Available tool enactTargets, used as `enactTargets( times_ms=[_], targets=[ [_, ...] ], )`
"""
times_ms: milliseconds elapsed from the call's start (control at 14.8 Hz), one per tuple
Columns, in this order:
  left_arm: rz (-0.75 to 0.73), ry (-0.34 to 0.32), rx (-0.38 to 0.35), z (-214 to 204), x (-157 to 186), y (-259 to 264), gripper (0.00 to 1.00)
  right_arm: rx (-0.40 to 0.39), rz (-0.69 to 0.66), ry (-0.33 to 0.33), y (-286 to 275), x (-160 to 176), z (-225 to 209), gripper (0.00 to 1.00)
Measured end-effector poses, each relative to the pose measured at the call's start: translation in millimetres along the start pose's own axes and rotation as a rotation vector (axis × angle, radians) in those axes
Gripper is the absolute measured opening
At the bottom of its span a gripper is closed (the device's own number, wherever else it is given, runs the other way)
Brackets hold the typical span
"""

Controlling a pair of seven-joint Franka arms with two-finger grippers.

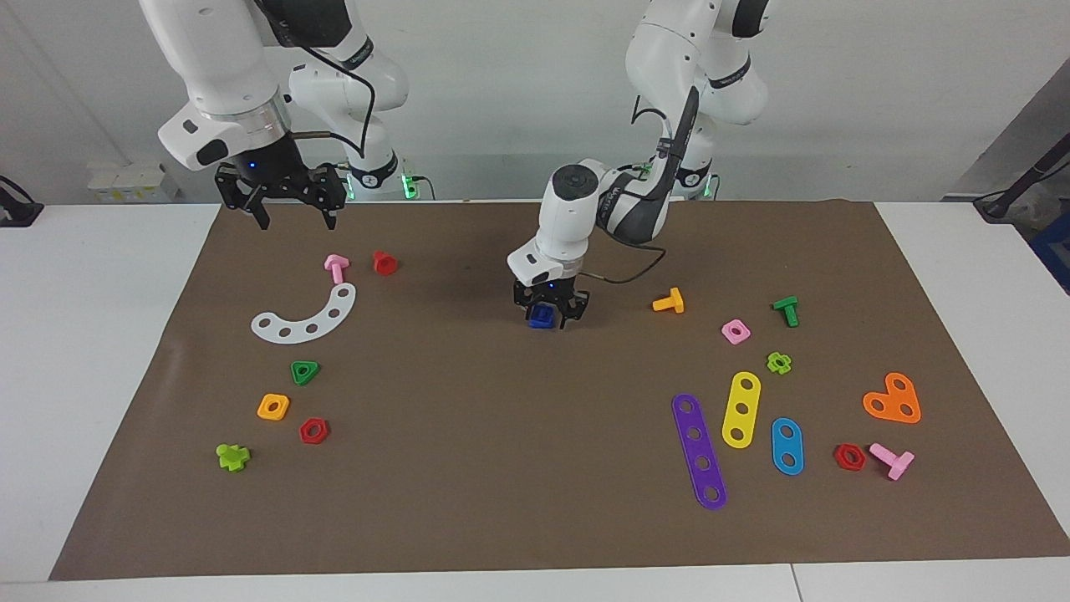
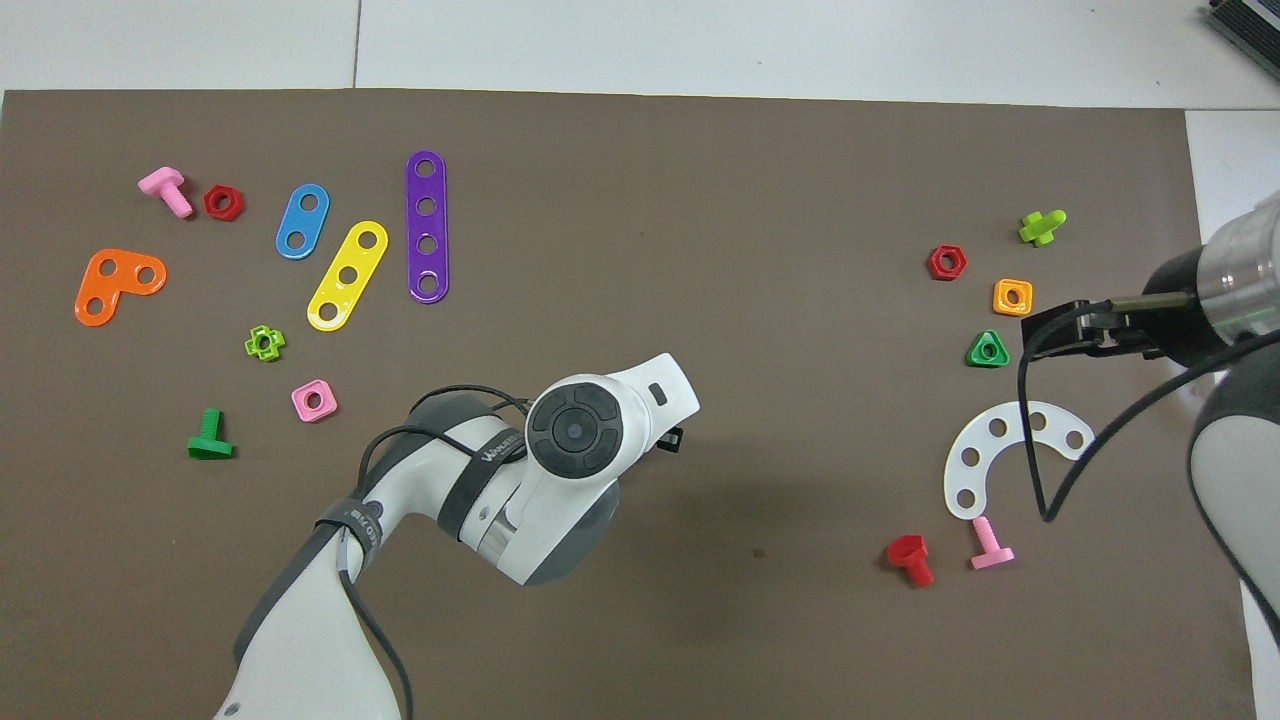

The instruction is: Unscrew and place screws in storage area

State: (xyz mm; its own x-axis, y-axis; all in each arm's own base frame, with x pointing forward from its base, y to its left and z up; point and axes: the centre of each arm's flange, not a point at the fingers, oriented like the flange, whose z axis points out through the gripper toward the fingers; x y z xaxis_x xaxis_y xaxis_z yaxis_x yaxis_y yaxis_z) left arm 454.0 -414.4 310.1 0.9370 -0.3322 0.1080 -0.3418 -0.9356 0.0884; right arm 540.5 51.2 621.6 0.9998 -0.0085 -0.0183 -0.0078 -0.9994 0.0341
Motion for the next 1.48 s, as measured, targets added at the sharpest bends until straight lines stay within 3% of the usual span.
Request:
enactTargets(
  times_ms=[202, 337, 944, 1483],
  targets=[
    [0.006, -0.001, -0.001, 0, -1, 3, 0.65, 0.000, 0.005, 0.000, 2, 0, 0, 1.00],
    [0.008, -0.001, -0.002, 0, -2, 4, 0.46, 0.000, 0.005, 0.000, 2, 0, 0, 1.00],
    [0.010, -0.007, 0.000, -7, 3, 7, 0.46, 0.001, -0.001, 0.006, -1, 0, -1, 1.00],
    [-0.032, -0.015, 0.008, -79, 46, -5, 0.46, 0.010, -0.070, 0.071, -41, 7, 25, 1.00]
  ],
)
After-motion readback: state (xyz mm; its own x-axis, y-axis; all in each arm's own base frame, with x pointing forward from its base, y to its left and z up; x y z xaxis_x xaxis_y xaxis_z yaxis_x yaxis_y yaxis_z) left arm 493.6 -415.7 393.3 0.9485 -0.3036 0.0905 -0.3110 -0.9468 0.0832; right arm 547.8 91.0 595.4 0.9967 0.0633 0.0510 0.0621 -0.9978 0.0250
